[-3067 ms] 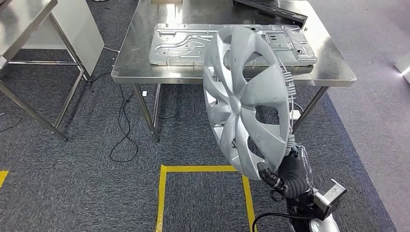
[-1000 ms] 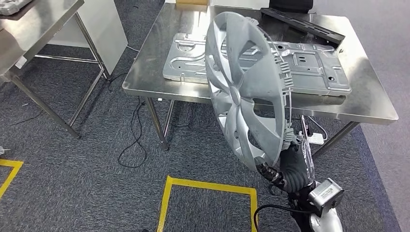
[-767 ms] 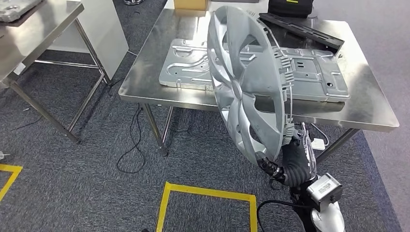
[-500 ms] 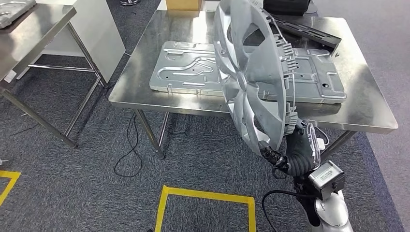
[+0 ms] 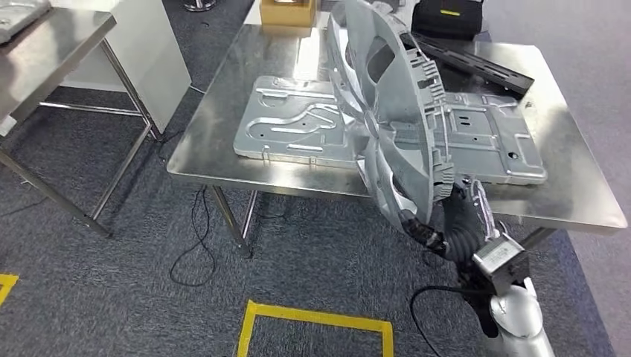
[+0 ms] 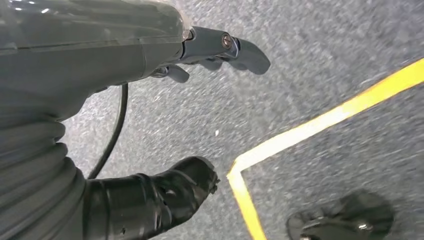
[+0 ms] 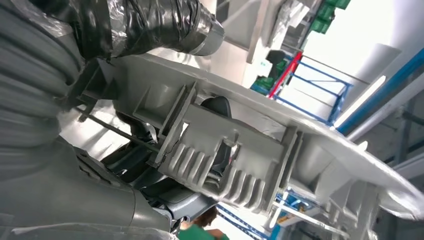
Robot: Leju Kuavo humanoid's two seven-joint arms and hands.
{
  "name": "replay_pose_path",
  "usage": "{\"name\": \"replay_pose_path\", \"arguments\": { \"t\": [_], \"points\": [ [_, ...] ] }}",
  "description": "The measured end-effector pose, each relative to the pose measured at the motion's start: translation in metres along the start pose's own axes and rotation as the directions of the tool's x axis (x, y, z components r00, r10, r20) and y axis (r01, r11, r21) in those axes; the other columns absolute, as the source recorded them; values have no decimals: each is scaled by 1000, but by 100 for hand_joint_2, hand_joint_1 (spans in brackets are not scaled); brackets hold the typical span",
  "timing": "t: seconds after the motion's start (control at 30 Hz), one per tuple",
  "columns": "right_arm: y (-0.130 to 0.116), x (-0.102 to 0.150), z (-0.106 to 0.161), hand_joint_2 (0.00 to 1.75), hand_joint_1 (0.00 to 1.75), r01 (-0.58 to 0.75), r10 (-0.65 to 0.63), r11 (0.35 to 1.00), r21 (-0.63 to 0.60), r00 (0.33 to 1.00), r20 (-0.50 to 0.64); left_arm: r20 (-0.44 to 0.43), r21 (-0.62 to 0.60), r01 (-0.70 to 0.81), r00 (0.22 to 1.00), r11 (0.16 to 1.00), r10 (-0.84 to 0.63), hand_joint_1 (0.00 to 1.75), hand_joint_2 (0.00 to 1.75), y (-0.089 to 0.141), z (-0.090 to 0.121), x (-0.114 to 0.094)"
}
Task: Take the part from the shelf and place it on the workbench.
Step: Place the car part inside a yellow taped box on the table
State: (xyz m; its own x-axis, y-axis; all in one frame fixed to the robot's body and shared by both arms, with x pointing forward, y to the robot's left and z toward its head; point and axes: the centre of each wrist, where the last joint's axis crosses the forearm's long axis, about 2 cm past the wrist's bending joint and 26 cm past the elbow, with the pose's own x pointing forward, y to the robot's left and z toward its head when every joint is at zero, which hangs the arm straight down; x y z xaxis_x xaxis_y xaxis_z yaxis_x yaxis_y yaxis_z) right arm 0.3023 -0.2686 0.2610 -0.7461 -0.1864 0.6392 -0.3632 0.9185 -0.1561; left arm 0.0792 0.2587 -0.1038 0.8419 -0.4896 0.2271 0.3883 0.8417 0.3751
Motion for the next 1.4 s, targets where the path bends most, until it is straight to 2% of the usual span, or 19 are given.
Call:
{"name": "replay_pose_path", "arguments": {
  "t": [0.43,0.8,0.87,0.9,1.0,1.07,1.23,1.3,1.4],
  "points": [
    [-30,-6,-28,175,175,-166,167,986,26,985,-39,14,-7,21,1000,1000,-21,0,175,1,-1,9],
    [-55,-18,-62,175,175,-394,401,916,76,909,-112,18,-19,43,999,999,-42,0,175,1,-1,9],
    [-59,-21,-72,175,175,-518,530,847,120,837,-134,21,-18,49,999,999,-49,0,175,2,-1,10],
    [-62,-22,-78,175,175,-599,617,787,151,774,-144,26,-17,52,998,998,-52,0,175,2,-1,11],
    [-75,-27,-97,175,175,-811,851,525,259,512,-121,48,-21,61,997,998,-60,0,175,5,-2,17],
    [-82,-35,-103,175,175,-856,916,398,330,388,-98,59,-26,66,996,997,-65,0,175,6,-3,20],
    [-90,-52,-97,175,175,-845,948,314,433,300,-102,62,-33,73,996,997,-71,0,175,4,-2,20],
    [-91,-55,-100,175,175,-849,971,236,472,228,-75,56,-30,83,995,996,-81,0,175,4,-2,21],
    [-92,-70,-97,175,175,-826,996,79,558,90,-6,52,-23,97,994,995,-95,0,175,4,-2,21]
  ]
}}
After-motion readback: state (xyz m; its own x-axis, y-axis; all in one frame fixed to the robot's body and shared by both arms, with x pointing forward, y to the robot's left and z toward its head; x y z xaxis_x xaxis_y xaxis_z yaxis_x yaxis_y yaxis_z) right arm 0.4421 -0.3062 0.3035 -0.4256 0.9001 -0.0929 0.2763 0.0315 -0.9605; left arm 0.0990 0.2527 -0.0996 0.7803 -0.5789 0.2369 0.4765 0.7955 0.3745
